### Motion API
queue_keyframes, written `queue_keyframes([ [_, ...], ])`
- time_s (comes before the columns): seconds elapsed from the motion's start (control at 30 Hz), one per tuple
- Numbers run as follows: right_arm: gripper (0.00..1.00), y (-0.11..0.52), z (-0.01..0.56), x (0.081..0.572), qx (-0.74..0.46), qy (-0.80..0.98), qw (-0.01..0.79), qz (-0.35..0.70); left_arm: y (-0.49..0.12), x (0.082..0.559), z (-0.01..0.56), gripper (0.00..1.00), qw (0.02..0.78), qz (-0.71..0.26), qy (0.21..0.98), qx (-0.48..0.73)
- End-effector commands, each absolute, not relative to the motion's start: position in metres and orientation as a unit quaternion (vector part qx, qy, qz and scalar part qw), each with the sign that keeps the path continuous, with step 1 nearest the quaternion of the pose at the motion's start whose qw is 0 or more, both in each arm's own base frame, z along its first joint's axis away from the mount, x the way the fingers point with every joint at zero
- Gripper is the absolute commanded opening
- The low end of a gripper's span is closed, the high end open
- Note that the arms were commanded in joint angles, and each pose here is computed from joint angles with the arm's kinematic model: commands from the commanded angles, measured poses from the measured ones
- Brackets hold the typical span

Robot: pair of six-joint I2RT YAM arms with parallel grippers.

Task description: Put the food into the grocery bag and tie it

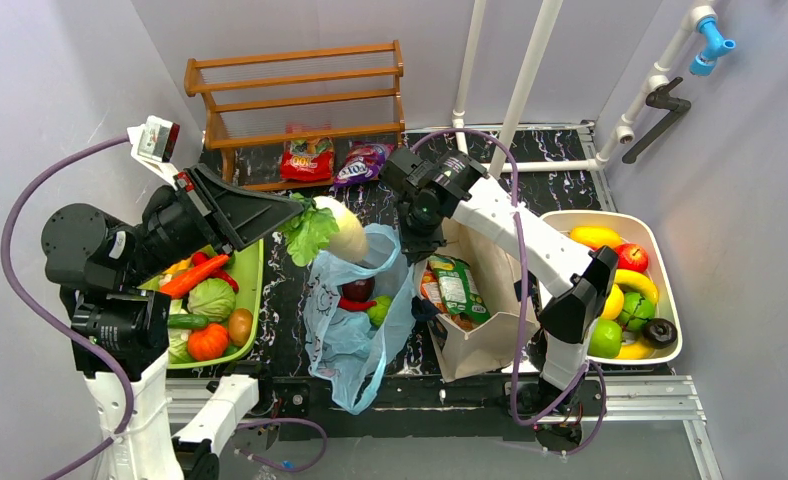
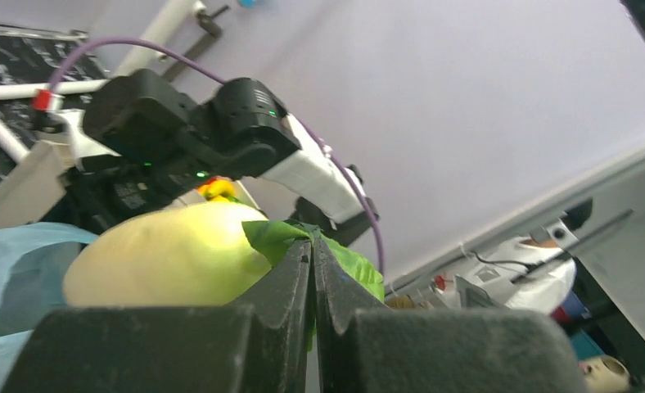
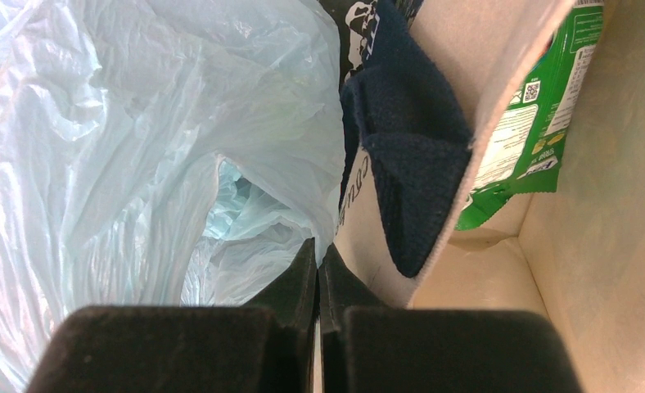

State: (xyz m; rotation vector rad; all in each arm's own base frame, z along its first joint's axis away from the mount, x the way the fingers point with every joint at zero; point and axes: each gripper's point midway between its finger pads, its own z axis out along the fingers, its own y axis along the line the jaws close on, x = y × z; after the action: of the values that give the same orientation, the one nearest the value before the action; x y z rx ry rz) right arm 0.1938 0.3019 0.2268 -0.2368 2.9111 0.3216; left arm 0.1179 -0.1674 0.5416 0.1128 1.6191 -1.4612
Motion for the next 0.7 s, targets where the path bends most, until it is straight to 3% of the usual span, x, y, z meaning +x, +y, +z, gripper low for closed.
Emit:
queue_keyframes([
  [0.0, 0.01, 0.302, 0.236, 0.203, -0.072, 0.985, 0.115, 0.108, -0.178, 0.093, 0.558, 0.0, 0.43, -0.639, 0.629, 0.103],
  [0.3, 0.01, 0.305, 0.243, 0.218, -0.067, 0.984, 0.12, 0.112, -0.185, 0.074, 0.552, 0.0, 0.38, -0.673, 0.621, 0.131],
  [0.67, 0.01, 0.307, 0.247, 0.226, -0.065, 0.983, 0.121, 0.12, -0.191, 0.099, 0.491, 0.0, 0.326, -0.678, 0.654, 0.084],
])
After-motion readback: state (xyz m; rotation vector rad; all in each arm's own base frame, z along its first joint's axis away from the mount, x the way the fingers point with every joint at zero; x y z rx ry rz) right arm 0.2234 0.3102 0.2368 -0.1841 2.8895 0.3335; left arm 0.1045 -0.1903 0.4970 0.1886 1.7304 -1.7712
